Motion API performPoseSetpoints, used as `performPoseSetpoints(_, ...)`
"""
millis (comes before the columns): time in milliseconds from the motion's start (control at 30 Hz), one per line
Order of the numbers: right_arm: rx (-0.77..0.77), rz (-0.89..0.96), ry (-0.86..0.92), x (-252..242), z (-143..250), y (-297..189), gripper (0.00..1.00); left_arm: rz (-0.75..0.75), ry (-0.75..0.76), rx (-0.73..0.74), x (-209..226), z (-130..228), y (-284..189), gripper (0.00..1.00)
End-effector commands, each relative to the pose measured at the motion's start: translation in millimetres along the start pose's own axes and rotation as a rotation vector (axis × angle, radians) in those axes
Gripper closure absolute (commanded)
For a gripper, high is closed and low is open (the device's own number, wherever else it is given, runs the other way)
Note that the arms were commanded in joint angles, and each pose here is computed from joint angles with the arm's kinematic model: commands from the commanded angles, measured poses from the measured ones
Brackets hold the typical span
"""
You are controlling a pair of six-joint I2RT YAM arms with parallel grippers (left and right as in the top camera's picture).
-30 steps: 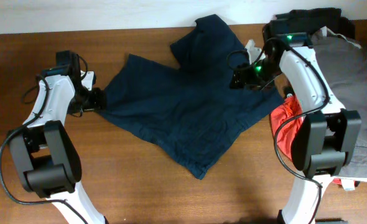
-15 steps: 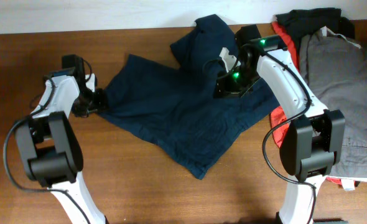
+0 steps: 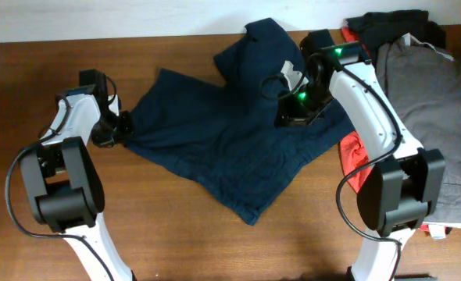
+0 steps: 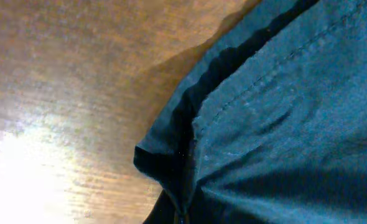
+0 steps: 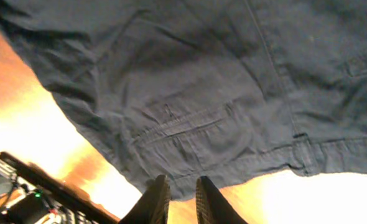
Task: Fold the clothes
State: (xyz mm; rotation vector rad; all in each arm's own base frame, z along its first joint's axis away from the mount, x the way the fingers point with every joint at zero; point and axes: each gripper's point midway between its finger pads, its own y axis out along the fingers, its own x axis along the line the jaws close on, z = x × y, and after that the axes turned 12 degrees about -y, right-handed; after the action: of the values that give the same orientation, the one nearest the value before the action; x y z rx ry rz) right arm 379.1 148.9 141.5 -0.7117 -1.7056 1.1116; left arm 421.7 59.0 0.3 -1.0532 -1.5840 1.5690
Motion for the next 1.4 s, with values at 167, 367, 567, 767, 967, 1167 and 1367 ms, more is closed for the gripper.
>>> performPoseSetpoints(167,0.015,0.089,-0.064,8.4,2.7,1.2,0.78,-0.033,-0.174,0.066,68.7,-0.1,7.3,0.99)
performPoseSetpoints(367,-0.012,0.11,-0.062,1.6,-8.3,8.0,0.77,-0.038,-0.301,0.063,124.0,-3.6,-1.5,0.99)
performPoseSetpoints(567,-0.02,0.108,-0.065,-7.0,-19.6,25.5,0.73,-0.033,-0.279,0.056,125.6,-4.1,-7.8,0.39)
performPoseSetpoints(767,0.069,0.08,-0.069,-7.6,-8.9,58.1,0.72,-0.015,-0.262,-0.016,119.7,-13.6,-40.1,0.01)
performPoseSetpoints(967,0.154,0.061,-0.176,8.7,9.5,91.2,0.59,0.065,-0.241,-0.203,104.3,-27.4,-117.4,0.01)
performPoseSetpoints(1167,0.174,0.065,-0.248,12.3,22.0,123.5,0.58,0.128,-0.183,-0.379,84.1,-28.7,-187.0,0.01)
performPoseSetpoints(1367,0.204,0.119,-0.239,-10.2,41.5,146.0,0.58,0.147,-0.034,-0.443,48.0,-27.0,-206.2,0.01)
